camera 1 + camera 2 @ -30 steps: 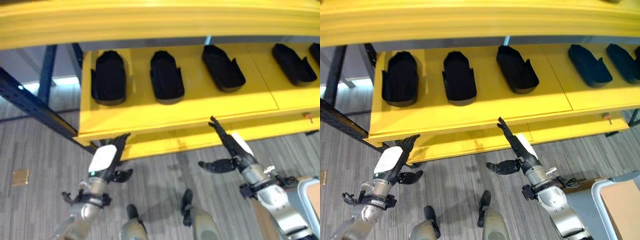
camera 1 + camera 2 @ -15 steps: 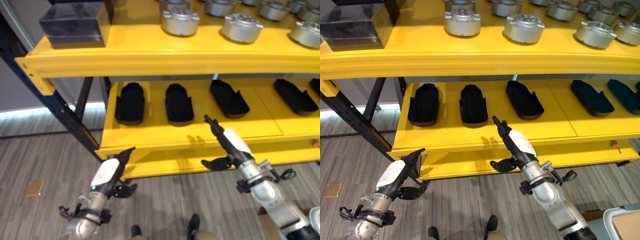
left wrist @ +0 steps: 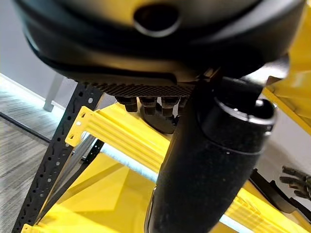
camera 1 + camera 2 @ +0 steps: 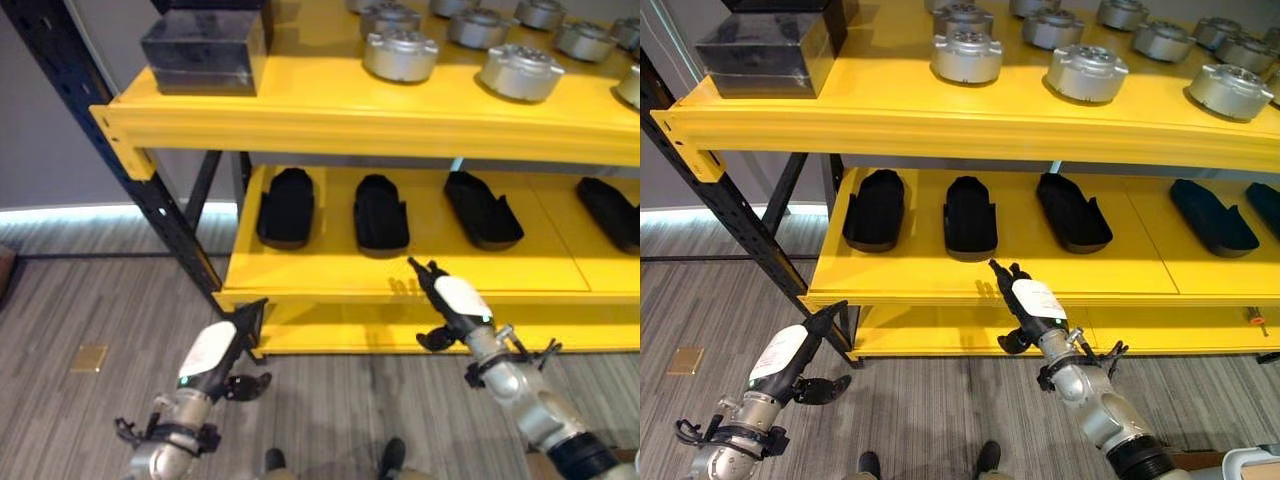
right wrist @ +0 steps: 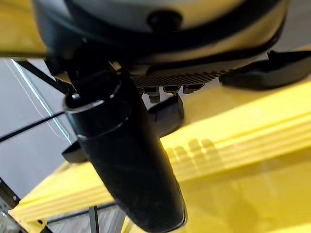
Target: Move parts from the plastic box to the shelf.
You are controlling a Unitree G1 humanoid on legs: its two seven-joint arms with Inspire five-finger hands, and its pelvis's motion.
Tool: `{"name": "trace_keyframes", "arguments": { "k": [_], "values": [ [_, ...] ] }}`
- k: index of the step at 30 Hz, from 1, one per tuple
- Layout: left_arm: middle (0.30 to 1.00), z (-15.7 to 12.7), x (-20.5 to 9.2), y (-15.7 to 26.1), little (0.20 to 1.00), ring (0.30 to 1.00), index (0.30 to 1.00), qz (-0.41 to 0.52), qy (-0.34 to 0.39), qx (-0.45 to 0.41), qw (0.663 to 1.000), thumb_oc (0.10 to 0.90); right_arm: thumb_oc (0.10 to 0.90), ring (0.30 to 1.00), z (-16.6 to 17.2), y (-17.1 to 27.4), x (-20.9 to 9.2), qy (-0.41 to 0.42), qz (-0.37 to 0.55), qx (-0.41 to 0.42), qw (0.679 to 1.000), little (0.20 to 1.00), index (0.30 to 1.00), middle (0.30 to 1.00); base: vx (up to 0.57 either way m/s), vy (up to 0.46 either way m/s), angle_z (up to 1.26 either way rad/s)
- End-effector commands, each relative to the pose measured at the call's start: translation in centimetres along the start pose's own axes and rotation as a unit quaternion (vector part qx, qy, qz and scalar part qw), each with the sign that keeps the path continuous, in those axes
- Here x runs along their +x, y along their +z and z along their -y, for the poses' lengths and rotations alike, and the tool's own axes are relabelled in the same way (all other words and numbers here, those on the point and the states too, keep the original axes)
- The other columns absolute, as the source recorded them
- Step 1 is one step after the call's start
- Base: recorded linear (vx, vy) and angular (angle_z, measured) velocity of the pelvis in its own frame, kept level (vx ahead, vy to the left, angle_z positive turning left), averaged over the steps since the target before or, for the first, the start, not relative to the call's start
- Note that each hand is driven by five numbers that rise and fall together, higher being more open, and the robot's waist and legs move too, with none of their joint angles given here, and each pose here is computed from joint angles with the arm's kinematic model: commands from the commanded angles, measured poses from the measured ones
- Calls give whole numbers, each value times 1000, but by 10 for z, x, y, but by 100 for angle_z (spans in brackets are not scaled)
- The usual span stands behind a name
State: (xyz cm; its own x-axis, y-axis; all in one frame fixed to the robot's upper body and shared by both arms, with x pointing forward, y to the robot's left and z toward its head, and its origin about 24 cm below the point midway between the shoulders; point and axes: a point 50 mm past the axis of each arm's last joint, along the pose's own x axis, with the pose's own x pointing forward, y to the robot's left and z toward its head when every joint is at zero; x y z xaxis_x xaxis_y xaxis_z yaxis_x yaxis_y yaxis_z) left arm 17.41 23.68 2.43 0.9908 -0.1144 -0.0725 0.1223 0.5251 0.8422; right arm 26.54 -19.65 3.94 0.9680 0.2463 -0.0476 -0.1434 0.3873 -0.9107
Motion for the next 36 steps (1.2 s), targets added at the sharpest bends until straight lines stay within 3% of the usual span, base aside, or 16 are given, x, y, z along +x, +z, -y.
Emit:
{"name": "trace_keyframes", "arguments": {
  "k": [1,36],
  "values": [
    [1000,-39,13,21,1000,1000,1000,77,94,4,993,900,900,1000,48,30,30,-119,73,-25,990,1000,1000,1000,0,0,0],
    [1000,-41,21,22,1000,1000,1000,82,92,22,992,900,900,1000,48,49,72,-110,80,-68,988,1000,1000,1000,-10,4,3]
  ]
}}
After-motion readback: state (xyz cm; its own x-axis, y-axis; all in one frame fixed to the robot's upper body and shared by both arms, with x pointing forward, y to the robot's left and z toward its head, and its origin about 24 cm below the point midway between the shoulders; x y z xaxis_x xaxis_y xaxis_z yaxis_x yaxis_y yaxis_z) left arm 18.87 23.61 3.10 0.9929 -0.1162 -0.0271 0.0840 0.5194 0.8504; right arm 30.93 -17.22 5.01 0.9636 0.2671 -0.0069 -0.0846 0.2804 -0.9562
